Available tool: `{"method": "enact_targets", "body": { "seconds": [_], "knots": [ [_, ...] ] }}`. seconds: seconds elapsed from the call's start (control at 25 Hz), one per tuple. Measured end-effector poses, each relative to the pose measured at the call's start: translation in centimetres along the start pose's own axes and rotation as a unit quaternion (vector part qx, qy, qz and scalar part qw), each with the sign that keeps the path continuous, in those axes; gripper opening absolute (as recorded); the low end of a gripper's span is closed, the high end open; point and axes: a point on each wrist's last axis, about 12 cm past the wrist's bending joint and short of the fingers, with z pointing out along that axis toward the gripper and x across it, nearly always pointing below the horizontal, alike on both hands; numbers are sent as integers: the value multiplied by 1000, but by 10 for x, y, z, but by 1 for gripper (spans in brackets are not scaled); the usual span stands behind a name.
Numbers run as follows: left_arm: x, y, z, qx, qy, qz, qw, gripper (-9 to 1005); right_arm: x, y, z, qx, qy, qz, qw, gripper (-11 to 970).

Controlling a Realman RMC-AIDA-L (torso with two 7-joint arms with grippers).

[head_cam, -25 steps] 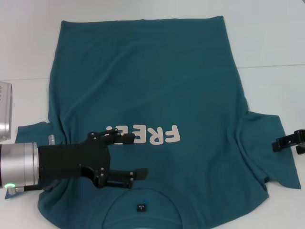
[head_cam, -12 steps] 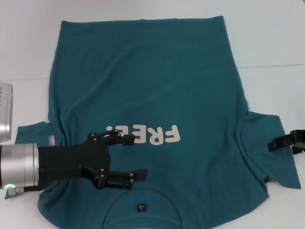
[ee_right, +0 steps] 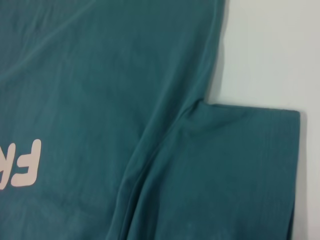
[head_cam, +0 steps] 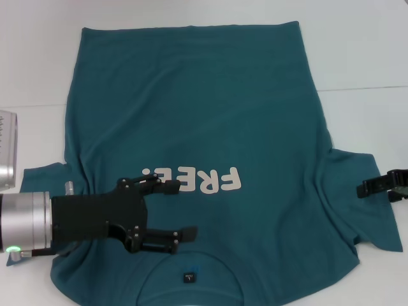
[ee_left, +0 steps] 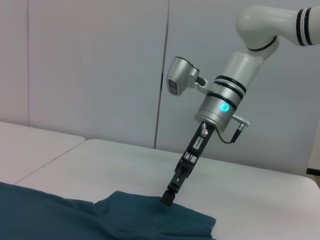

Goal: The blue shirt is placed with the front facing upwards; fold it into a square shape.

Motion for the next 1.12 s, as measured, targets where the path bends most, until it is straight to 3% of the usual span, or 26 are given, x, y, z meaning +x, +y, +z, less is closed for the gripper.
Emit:
{"method": "enact_targets", "body": {
  "seconds": [1.12],
  "knots": [
    [1, -2, 3, 4, -1, -1, 1000, 936, 2, -5, 1, 17, -1, -2, 1000, 915]
  ]
}}
